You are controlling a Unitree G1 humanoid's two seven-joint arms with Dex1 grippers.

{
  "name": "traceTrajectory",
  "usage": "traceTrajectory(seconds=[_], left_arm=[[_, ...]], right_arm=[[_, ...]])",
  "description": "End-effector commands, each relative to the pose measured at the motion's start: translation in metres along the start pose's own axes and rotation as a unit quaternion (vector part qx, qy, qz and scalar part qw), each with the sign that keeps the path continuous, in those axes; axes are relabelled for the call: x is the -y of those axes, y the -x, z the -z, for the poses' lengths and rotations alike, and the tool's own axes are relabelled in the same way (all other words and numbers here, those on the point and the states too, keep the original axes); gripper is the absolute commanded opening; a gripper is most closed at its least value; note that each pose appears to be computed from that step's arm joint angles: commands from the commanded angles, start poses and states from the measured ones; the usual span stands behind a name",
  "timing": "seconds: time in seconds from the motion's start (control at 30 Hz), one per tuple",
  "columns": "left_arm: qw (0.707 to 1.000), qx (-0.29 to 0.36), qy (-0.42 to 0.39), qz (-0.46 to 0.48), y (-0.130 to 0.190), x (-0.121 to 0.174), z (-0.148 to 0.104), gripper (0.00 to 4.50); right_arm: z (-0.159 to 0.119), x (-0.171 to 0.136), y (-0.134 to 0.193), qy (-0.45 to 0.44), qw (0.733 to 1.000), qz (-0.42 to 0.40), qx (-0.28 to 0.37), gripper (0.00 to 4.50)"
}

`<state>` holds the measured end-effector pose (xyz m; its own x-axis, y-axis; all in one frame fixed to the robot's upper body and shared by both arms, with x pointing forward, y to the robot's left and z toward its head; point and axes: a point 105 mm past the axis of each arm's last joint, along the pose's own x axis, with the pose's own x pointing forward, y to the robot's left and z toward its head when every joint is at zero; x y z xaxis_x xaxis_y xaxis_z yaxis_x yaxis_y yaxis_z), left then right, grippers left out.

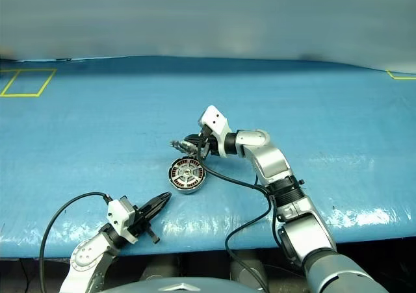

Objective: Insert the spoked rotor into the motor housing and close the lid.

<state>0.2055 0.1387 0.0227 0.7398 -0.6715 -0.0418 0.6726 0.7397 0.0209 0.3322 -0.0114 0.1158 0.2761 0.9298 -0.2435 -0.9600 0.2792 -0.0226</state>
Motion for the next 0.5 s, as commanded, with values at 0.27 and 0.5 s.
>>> traceTrajectory(seconds=[0.27,0.5], left_arm=[[1.0,0.005,-0.014,0.005,0.004,0.0,-0.008,0.04],[1.0,0.004,-0.009,0.006,0.006,0.002,-0.007,0.04]], right_arm=[[0.007,-0.05,-0.006,-0.027,0.998,-0.049,0.033,0.0],[0.023,-0.069,-0.016,-0.084,0.995,-0.004,0.046,0.0]])
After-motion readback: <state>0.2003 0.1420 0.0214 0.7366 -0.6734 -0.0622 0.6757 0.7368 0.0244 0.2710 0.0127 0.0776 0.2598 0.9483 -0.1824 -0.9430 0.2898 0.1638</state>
